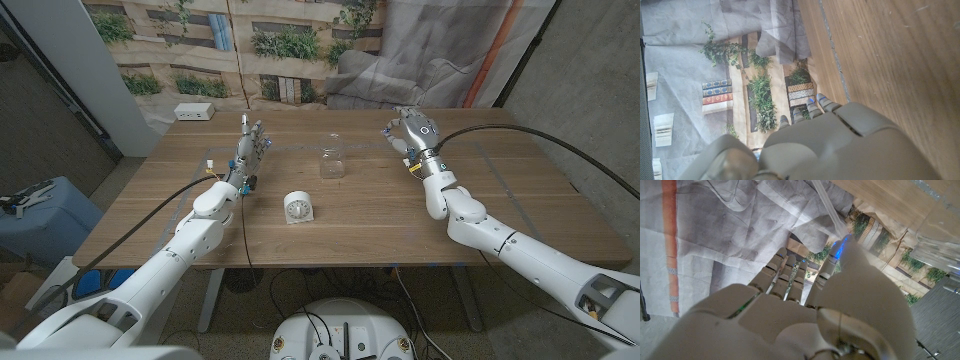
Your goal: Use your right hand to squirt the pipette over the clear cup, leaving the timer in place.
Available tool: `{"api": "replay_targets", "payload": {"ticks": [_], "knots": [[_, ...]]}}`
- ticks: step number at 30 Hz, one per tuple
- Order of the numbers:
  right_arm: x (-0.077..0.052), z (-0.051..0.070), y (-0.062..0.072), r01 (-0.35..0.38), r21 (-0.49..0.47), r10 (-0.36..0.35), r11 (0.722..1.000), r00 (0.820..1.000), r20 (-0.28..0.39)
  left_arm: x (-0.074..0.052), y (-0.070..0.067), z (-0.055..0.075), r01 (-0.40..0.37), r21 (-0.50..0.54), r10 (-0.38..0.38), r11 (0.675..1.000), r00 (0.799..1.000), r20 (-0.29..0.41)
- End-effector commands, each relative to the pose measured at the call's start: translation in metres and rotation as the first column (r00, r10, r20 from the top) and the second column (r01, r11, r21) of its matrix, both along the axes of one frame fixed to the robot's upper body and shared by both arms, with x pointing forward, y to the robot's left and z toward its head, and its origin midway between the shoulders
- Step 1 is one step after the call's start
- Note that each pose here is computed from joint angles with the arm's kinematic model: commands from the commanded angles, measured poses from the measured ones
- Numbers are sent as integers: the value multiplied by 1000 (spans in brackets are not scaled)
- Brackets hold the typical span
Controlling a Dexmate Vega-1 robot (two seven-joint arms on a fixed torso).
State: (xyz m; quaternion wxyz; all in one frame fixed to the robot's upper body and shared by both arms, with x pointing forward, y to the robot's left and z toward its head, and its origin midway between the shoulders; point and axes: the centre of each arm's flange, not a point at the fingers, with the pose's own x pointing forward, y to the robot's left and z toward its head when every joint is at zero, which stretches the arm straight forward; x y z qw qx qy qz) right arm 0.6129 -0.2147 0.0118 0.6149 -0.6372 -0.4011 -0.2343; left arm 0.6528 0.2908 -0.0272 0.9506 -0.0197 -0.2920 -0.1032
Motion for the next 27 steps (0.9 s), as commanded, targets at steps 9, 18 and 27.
{"api": "replay_targets", "payload": {"ticks": [9, 18, 27], "knots": [[26, -23, 1, 65, -53, -70, 996, 993, -94, 0, 0, 0, 0, 0, 0, 1000, 1000, 0], [36, -28, 1, 78, -42, -83, 996, 988, -128, 0, 0, 0, 0, 0, 0, 1000, 1000, 0], [40, -29, 1, 73, -31, -77, 997, 986, -150, 0, 0, 0, 0, 0, 0, 1000, 1000, 0]]}}
